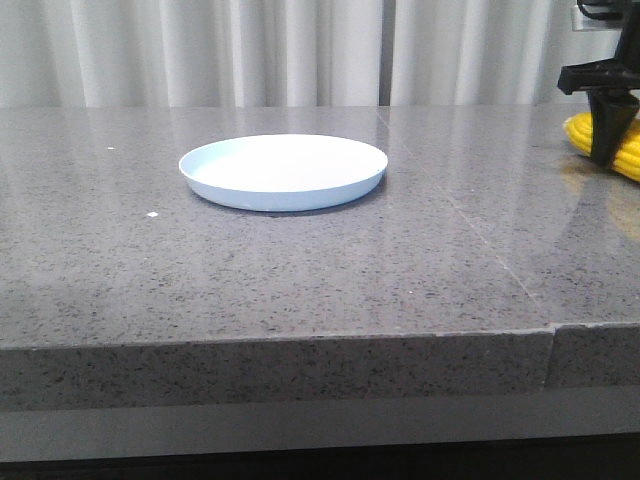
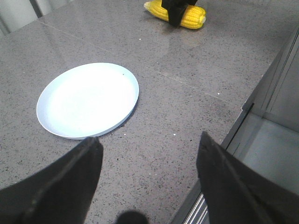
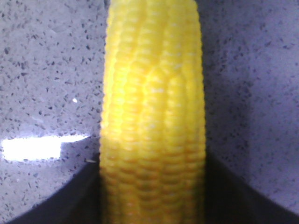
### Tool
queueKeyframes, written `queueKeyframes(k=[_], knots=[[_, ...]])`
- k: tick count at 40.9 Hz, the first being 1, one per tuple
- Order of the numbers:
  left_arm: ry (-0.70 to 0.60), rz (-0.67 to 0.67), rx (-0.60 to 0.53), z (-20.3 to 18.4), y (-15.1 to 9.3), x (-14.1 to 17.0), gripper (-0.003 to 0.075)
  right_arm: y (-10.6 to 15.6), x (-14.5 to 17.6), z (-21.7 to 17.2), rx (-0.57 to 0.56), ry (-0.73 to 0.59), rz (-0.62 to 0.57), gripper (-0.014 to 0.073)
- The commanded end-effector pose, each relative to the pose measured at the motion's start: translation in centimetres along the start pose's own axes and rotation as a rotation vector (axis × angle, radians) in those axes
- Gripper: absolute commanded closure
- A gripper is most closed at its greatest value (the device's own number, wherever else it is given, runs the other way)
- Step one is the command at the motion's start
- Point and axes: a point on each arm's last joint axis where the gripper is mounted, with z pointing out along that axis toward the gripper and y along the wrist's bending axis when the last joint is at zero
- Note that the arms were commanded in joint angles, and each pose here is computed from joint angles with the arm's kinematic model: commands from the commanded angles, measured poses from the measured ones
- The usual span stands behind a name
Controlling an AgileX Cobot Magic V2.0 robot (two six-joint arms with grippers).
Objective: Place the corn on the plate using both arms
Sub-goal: 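Lower the right gripper and grasp the yellow corn cob, then carry the corn with the right gripper onto the plate and open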
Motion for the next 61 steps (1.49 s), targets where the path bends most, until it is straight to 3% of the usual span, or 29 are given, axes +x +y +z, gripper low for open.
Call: queueKeyframes(k=[1, 6, 12, 24, 32, 37, 50, 54, 61], knots=[[-0.096, -0.011, -0.020, -0.6, 0.1, -1.4, 0.0292, -0.3, -0.8, -3.6, 0.007, -0.100, -0.013, 0.0407], [-0.096, -0.011, -0.020, -0.6, 0.1, -1.4, 0.0292, 0.1, -1.0, -5.5, -0.009, -0.126, -0.011, 0.0407], [-0.096, -0.011, -0.020, -0.6, 0.1, -1.4, 0.0292, 2.5, -0.9, -9.3, -0.051, -0.186, -0.054, 0.0407], [-0.096, -0.011, -0.020, -0.6, 0.1, -1.4, 0.0292, 12.5, 1.4, -14.0, -0.227, -0.253, -0.260, 0.0407], [-0.096, -0.011, -0.020, -0.6, 0.1, -1.4, 0.0292, 18.9, 3.1, -13.5, -0.360, -0.244, -0.344, 0.0407], [-0.096, -0.011, -0.020, -0.6, 0.1, -1.4, 0.0292, 21.8, 3.4, -12.1, -0.413, -0.246, -0.323, 0.0407], [-0.096, -0.011, -0.020, -0.6, 0.1, -1.4, 0.0292, 25.0, 2.4, -7.5, -0.533, -0.242, -0.167, 0.0401], [-0.096, -0.011, -0.020, -0.6, 0.1, -1.4, 0.0292, 25.3, 2.3, -6.3, -0.534, -0.230, -0.138, 0.0335], [-0.096, -0.011, -0.020, -0.6, 0.1, -1.4, 0.0292, 25.6, 2.3, -5.1, -0.525, -0.204, -0.128, 0.0127]])
